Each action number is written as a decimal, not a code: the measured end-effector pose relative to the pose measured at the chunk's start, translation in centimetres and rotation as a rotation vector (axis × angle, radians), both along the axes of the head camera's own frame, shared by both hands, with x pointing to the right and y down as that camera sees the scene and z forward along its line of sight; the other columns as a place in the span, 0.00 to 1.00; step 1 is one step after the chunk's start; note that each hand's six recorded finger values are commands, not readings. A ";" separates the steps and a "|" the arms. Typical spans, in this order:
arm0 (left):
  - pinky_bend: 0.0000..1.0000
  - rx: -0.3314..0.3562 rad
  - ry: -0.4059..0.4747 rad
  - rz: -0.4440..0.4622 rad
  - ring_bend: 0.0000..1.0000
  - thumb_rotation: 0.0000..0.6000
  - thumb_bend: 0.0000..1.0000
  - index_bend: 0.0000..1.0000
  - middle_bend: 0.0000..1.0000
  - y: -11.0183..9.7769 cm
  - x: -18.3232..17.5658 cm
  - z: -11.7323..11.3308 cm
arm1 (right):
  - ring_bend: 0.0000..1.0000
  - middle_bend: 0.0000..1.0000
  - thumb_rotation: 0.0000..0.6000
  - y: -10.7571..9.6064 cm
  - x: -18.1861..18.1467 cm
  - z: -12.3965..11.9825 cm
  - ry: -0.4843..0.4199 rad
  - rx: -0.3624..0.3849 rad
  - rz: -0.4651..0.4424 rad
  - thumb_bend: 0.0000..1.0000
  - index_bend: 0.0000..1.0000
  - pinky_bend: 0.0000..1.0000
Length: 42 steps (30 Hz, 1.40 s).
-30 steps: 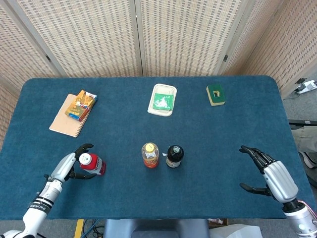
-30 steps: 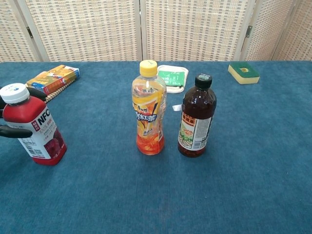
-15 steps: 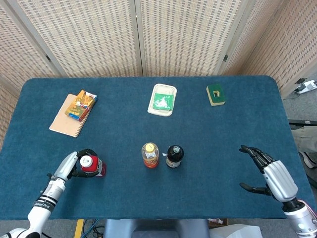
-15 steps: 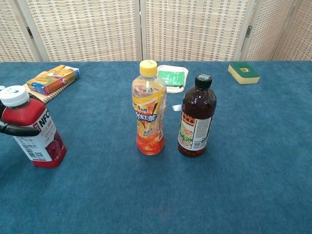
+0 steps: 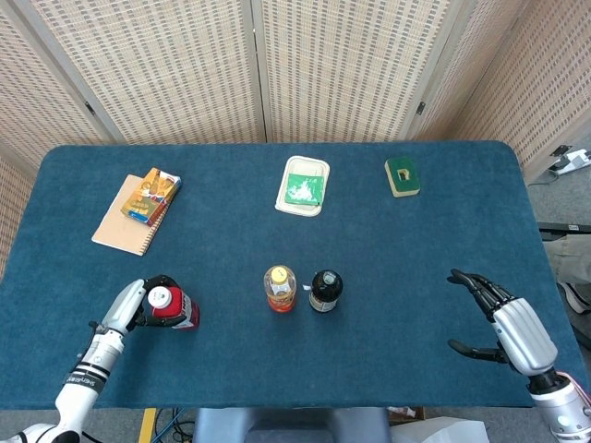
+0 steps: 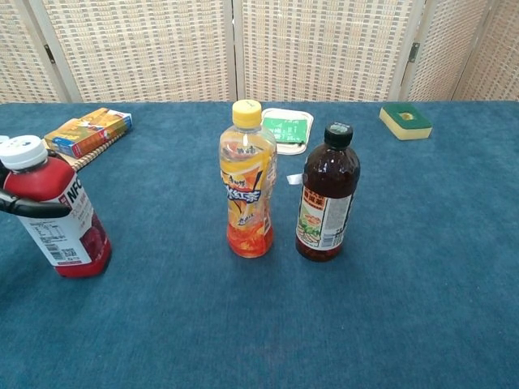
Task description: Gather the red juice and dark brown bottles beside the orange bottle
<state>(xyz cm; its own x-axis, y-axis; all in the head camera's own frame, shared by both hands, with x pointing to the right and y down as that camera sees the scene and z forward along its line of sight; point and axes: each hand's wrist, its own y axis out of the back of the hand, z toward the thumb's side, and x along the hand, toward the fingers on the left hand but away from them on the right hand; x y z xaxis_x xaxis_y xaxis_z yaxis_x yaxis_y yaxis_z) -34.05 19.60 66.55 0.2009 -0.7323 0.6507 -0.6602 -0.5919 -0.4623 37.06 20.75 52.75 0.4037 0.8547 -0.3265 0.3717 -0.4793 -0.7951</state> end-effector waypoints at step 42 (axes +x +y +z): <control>0.52 0.094 -0.003 0.165 0.46 1.00 0.05 0.55 0.50 -4.3 10.0 0.2 | 0.16 0.22 1.00 0.0 0.5 -0.1 -0.007 -0.013 0.007 0.00 0.00 0.34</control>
<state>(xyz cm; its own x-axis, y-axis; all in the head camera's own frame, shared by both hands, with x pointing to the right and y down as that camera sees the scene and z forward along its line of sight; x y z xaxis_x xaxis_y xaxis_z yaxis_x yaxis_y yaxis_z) -24.03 15.34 66.79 0.3213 -0.7469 0.5821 -0.5562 -0.6464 -0.5223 37.55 20.75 52.66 0.4000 0.8532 -0.3346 0.3809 -0.4869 -0.7861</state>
